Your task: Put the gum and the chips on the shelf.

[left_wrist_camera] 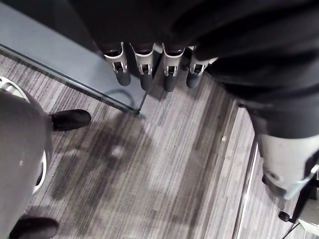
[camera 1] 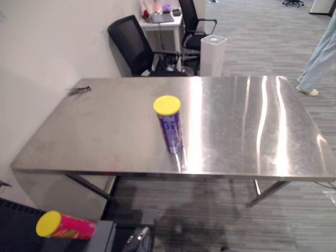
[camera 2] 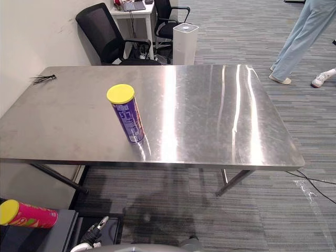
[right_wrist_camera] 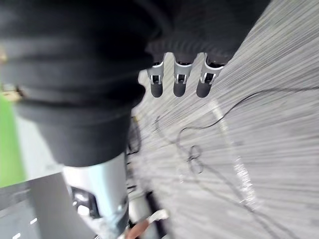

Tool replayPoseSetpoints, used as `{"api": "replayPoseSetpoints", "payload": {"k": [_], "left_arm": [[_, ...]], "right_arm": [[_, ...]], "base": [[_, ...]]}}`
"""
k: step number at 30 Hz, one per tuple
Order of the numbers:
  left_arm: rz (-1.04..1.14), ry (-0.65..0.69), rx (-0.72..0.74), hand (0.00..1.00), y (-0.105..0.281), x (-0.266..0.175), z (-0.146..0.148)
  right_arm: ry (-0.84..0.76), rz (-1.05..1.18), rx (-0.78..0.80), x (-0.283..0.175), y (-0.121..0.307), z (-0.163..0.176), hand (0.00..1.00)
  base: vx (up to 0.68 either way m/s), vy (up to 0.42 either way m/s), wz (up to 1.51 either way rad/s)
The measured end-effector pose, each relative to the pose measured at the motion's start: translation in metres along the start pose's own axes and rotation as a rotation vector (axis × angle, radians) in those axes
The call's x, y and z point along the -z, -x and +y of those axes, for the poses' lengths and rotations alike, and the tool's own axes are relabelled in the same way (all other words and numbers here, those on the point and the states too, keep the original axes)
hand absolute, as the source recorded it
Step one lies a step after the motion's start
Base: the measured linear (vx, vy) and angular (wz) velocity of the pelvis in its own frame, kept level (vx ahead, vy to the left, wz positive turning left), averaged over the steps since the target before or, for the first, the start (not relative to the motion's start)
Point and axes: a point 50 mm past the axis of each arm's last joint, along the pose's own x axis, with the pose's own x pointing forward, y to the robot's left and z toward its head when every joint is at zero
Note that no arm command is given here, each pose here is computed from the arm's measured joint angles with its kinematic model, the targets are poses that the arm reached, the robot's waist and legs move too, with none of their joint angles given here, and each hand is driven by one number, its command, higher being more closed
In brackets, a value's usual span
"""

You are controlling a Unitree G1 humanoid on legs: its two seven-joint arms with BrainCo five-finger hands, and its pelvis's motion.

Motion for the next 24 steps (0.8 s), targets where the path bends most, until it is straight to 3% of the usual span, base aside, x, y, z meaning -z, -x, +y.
{"api": "replayPoseSetpoints", "payload": {"k": [3,5,8,12,17,24], "left_arm": [[0.017,0.001,-0.006,0.0,0.003,0.007,0.002],[0.03,-0.002,-0.007,0.0,0.004,0.01,0.003],[0.037,-0.069,0.014,0.0,0.004,0.012,0.002],[0.028,-0.135,0.05,0.0,0.004,0.01,-0.003],[0.005,-0.193,0.104,0.0,0.003,0.003,-0.01],[-0.016,-0.208,0.123,0.0,0.002,-0.001,-0.014]], "right_arm": [[0.116,-0.351,-0.245,-0.059,0.029,0.074,0.0],[0.166,-0.517,-0.307,-0.078,0.047,0.097,0.0],[0.243,-0.631,-0.436,-0.08,0.075,0.129,0.0],[0.324,-0.852,-0.87,-0.078,0.152,0.181,0.0],[0.402,-0.828,-1.28,-0.044,0.204,0.202,0.0],[0.419,-0.668,-1.619,-0.005,0.245,0.207,0.0]], "base": [[-0.06,-0.031,-0.14],[0.0,-0.015,0.04],[0.0,-0.028,0.11],[-0.02,-0.004,0.06],[-0.05,-0.001,0.22],[-0.05,0.008,0.2]]}}
